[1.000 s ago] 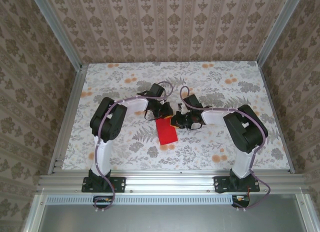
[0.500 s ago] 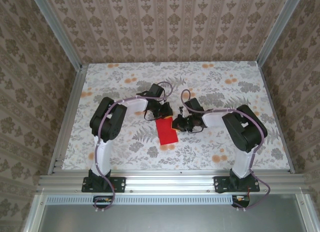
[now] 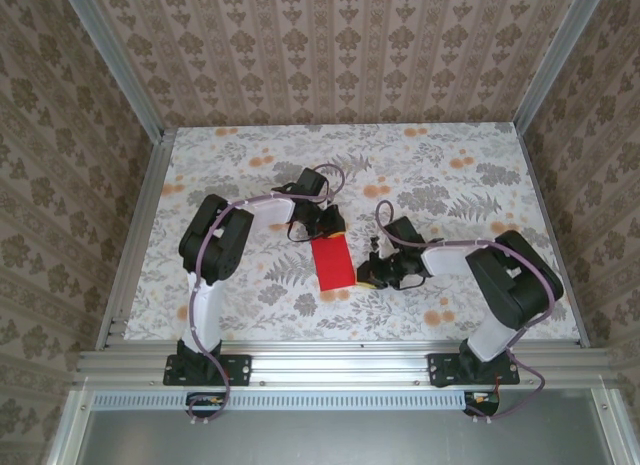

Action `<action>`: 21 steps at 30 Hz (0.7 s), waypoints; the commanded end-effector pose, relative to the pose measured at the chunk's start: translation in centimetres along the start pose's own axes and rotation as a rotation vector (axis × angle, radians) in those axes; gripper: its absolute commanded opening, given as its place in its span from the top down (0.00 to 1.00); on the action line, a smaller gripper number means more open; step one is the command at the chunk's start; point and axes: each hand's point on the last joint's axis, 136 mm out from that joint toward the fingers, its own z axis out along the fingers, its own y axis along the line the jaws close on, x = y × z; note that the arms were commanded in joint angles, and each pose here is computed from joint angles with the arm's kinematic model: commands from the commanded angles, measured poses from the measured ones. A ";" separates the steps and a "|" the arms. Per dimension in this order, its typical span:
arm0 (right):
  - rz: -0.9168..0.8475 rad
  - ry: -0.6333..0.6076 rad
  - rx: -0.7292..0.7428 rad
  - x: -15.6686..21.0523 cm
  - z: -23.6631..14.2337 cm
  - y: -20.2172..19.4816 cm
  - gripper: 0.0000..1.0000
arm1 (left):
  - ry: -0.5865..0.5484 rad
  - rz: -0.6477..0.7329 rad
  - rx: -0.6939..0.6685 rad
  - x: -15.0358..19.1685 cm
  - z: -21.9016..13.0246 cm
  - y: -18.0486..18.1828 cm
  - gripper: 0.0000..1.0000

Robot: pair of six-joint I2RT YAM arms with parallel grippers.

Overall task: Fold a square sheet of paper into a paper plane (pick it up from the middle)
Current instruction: First fold in half a square sheet of paper at the center of the table.

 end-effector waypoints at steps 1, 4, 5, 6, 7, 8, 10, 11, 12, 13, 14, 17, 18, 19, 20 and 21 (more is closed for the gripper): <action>0.033 0.060 0.055 2.2 -1.2 -0.4 0.86 | 0.046 -0.056 -0.140 1.6 1.8 5.1 0.89; -0.042 -0.041 0.011 -0.8 -2.9 3.3 0.86 | 0.046 -0.054 -0.139 1.6 1.8 5.0 0.89; -0.056 -0.067 0.003 -1.8 -3.1 4.2 0.86 | 0.045 -0.054 -0.141 1.5 1.7 5.0 0.89; -0.073 -0.093 -0.003 -2.9 -3.3 5.2 0.86 | 0.046 -0.055 -0.140 1.5 1.7 4.9 0.89; -0.080 -0.111 0.001 -3.9 -3.3 5.8 0.86 | 0.044 -0.053 -0.141 1.5 1.7 4.9 0.89; -0.074 -0.116 0.009 -4.6 -3.0 5.9 0.86 | 0.045 -0.056 -0.145 1.6 1.7 5.0 0.89; -0.069 -0.125 0.033 -6.2 -2.2 6.2 0.86 | 0.046 -0.056 -0.144 1.6 1.7 5.0 0.89; -0.062 -0.124 0.050 -6.6 -1.8 6.0 0.87 | 0.046 -0.056 -0.146 1.6 1.6 5.0 0.89; -0.060 -0.121 0.058 -7.2 -1.3 6.0 0.87 | 0.047 -0.055 -0.145 1.7 1.6 4.9 0.89; -0.053 -0.121 0.066 -7.7 -0.8 5.8 0.87 | 0.047 -0.055 -0.145 1.7 1.6 4.9 0.89; -0.048 -0.119 0.070 -8.1 -0.4 5.8 0.88 | 0.048 -0.057 -0.146 1.7 1.6 4.9 0.89; -0.031 -0.114 0.082 -9.0 0.9 5.3 0.91 | 0.049 -0.057 -0.147 1.8 1.7 4.9 0.89; -0.024 -0.114 0.084 -9.2 1.3 5.1 0.92 | 0.049 -0.059 -0.147 1.8 1.7 4.9 0.89; -0.020 -0.110 0.086 -9.3 1.6 4.9 0.92 | 0.049 -0.060 -0.148 1.8 1.7 4.9 0.89; -0.014 -0.107 0.089 -9.4 1.9 4.7 0.93 | 0.049 -0.061 -0.148 1.8 1.7 5.0 0.89; -0.008 -0.103 0.094 -9.3 2.1 4.4 0.94 | 0.050 -0.062 -0.149 1.8 1.7 5.0 0.89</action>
